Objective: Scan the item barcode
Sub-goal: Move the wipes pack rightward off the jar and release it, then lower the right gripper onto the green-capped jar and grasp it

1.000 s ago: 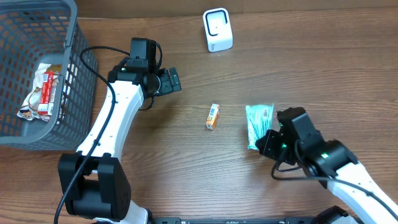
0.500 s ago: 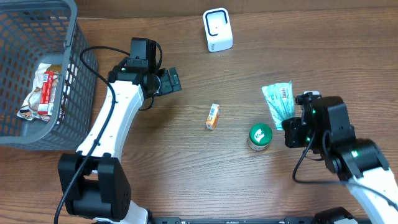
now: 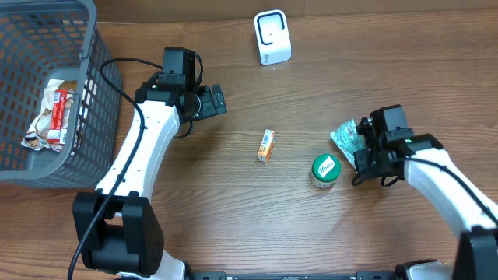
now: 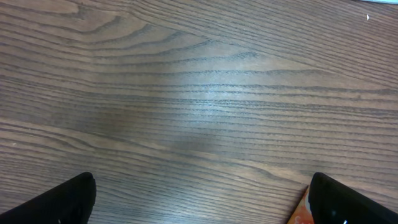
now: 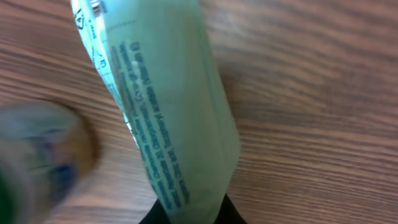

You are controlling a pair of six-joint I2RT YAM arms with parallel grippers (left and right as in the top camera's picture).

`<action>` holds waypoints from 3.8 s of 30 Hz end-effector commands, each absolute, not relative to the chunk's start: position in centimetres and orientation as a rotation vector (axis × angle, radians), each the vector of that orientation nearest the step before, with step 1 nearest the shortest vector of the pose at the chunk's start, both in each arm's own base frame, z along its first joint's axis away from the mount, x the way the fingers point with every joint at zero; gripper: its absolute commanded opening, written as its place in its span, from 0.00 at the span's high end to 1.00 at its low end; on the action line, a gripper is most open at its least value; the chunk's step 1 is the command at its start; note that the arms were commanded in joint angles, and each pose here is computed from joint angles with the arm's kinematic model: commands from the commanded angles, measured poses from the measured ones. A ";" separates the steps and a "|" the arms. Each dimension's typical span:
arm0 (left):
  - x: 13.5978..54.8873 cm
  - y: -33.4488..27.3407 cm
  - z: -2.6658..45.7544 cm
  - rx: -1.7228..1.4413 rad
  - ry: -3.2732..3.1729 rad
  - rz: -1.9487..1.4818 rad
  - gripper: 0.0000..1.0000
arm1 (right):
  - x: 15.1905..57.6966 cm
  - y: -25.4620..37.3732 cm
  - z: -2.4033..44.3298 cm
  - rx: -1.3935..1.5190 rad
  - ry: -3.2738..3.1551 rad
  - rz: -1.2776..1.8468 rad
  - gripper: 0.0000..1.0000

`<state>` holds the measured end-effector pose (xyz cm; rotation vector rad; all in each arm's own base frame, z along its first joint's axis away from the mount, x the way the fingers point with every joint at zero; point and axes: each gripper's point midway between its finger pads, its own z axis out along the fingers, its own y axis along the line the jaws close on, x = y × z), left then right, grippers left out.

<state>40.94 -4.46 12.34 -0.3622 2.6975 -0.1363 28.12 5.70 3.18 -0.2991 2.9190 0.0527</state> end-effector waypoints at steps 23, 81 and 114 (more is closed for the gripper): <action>41.1 -4.4 12.9 -0.384 2.679 -0.138 0.00 | 29.8 7.3 6.4 0.318 2.932 0.244 0.54; 41.1 -4.4 12.9 -0.384 2.679 -0.138 0.00 | 30.8 11.7 16.3 0.426 2.902 0.261 0.00; 41.1 -4.4 12.9 -0.384 2.680 -0.138 0.00 | 26.5 14.8 6.4 0.153 2.953 0.061 0.27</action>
